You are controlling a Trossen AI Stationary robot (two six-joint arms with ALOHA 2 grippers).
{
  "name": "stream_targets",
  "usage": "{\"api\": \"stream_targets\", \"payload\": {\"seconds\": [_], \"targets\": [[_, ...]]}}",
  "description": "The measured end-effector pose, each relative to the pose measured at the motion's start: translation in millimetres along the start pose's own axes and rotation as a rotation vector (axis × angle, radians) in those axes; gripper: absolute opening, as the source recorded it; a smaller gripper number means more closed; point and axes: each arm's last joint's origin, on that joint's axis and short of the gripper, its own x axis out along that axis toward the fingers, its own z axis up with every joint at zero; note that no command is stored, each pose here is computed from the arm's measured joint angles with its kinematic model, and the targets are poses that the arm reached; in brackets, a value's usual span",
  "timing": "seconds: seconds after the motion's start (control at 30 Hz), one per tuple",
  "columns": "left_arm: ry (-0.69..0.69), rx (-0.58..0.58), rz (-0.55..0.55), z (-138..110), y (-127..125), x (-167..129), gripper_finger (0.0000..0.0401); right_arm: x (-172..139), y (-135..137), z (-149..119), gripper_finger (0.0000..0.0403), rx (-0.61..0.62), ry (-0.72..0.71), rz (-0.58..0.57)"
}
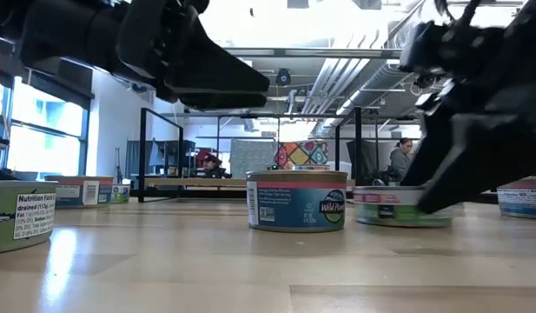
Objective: Stack canned seafood by type on shelf
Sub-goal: Adjust the cans
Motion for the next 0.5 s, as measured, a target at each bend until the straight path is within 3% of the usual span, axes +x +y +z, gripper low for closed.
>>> {"api": "stream_targets", "payload": {"seconds": [0.23, 0.5], "targets": [[0.083, -0.023, -0.005, 2, 16, 13, 0.0335, -2, -4, 17, 0.0254, -0.002, -0.074, -0.015], [0.135, -0.039, -0.076, 2, 32, 21, 0.0335, -51, -27, 15, 0.0280, 0.150, -0.054, -0.031]]}}
